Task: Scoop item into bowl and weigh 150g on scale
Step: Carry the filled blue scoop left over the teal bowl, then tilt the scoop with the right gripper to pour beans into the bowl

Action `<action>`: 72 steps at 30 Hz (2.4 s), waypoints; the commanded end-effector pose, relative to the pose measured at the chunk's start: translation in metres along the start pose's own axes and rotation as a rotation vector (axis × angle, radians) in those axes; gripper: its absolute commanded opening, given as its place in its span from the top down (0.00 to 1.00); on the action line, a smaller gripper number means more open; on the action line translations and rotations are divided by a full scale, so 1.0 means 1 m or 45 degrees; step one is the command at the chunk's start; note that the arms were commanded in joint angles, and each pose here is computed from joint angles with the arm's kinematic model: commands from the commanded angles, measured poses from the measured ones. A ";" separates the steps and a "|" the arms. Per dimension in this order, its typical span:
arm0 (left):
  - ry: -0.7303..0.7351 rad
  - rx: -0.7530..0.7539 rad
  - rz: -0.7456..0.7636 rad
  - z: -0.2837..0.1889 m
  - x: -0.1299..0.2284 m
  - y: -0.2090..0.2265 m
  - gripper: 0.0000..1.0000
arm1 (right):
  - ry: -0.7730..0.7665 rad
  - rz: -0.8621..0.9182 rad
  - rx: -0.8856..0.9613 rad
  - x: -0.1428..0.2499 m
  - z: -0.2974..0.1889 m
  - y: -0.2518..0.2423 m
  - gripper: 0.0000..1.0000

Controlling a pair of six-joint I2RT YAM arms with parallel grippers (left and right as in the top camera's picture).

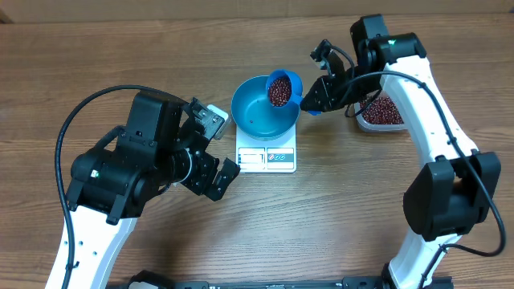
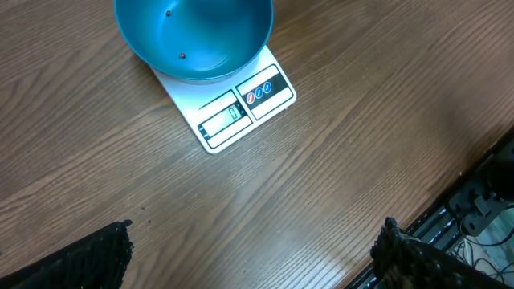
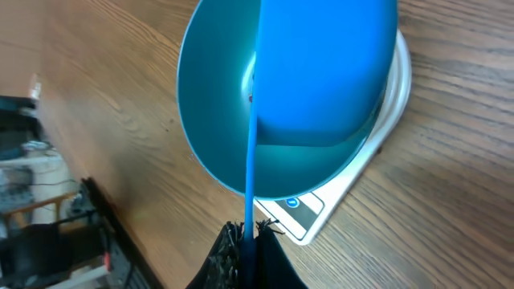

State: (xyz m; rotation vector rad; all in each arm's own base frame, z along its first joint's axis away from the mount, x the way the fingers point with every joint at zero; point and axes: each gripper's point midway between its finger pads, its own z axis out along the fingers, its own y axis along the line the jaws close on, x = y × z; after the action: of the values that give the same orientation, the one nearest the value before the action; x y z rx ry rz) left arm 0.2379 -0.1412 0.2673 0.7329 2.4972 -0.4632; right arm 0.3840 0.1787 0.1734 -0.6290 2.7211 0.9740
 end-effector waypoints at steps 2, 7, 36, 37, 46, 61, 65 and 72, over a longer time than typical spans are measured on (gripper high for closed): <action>0.004 -0.005 0.035 0.001 -0.001 0.000 0.01 | -0.101 -0.113 0.103 -0.014 -0.029 0.023 0.96; 0.004 -0.005 0.035 0.001 -0.001 0.000 0.00 | -0.070 -0.178 0.199 -0.013 -0.019 0.033 0.96; 0.004 -0.005 0.035 0.001 -0.001 0.000 0.00 | -0.118 -0.216 0.435 -0.013 -0.031 0.056 0.96; 0.004 -0.005 0.035 0.001 -0.001 0.000 0.00 | -0.127 -0.216 0.435 -0.013 -0.033 0.057 0.96; 0.004 -0.005 0.035 0.001 -0.001 0.000 0.00 | -0.254 -0.247 0.480 -0.020 -0.065 0.073 0.96; 0.004 -0.005 0.035 0.001 -0.001 0.000 0.00 | -0.356 -0.309 0.603 -0.032 -0.092 0.082 0.96; 0.004 -0.005 0.035 0.001 -0.001 0.000 0.00 | -0.346 -0.341 0.658 -0.032 -0.090 0.083 0.96; 0.004 -0.005 0.035 0.001 -0.001 0.000 0.00 | -0.327 -0.397 0.707 -0.030 -0.085 0.090 0.96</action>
State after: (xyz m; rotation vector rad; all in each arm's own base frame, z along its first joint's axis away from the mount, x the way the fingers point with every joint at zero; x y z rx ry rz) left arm 0.2379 -0.1412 0.2673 0.7329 2.4972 -0.4632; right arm 0.3684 0.1988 0.2719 -0.7297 2.4778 0.2422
